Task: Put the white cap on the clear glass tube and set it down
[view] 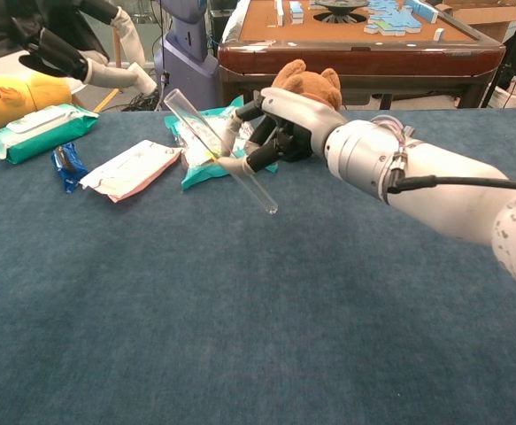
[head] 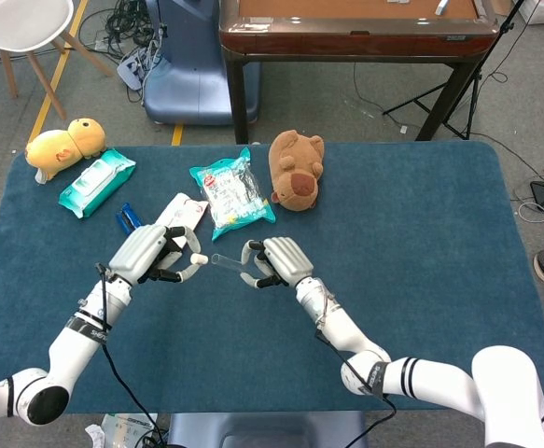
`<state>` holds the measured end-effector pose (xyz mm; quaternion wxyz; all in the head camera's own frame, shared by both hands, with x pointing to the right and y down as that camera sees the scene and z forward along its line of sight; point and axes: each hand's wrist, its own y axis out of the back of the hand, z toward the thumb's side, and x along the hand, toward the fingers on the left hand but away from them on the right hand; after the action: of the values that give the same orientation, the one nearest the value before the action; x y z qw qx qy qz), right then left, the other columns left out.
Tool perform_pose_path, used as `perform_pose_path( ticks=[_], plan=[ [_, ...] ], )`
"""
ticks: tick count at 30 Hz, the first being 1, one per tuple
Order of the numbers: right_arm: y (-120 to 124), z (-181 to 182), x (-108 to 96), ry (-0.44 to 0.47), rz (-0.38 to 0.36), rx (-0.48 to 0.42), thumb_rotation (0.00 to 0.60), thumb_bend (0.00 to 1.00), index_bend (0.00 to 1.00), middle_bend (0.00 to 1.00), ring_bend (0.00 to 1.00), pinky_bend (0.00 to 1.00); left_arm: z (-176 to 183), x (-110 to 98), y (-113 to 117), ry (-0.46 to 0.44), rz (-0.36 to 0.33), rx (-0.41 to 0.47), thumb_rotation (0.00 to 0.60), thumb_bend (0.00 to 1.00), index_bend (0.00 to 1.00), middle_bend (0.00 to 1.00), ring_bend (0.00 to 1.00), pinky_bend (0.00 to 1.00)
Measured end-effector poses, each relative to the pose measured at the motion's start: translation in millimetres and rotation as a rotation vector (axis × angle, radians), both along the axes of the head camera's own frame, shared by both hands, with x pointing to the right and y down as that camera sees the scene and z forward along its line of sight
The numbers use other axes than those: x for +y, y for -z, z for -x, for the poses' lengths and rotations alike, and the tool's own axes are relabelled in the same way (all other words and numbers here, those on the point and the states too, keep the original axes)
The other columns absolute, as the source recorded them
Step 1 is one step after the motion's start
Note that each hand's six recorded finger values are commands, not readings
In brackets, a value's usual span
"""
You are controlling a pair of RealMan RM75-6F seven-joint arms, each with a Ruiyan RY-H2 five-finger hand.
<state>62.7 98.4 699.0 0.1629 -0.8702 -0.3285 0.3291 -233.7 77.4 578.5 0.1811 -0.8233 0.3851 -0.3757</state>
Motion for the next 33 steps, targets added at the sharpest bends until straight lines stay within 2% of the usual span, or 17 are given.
perform_pose_path(
  ticks=[33],
  plan=[
    [0.3,5.3,4.9,0.016,0.013,-0.021,0.600,0.50,0.72,0.91,0.98,1.00,-10.3,0.8,-5.9,-0.020,0.010,-0.007,0.600,0.28,0.53,1.00,1.00,1.00]
  ],
)
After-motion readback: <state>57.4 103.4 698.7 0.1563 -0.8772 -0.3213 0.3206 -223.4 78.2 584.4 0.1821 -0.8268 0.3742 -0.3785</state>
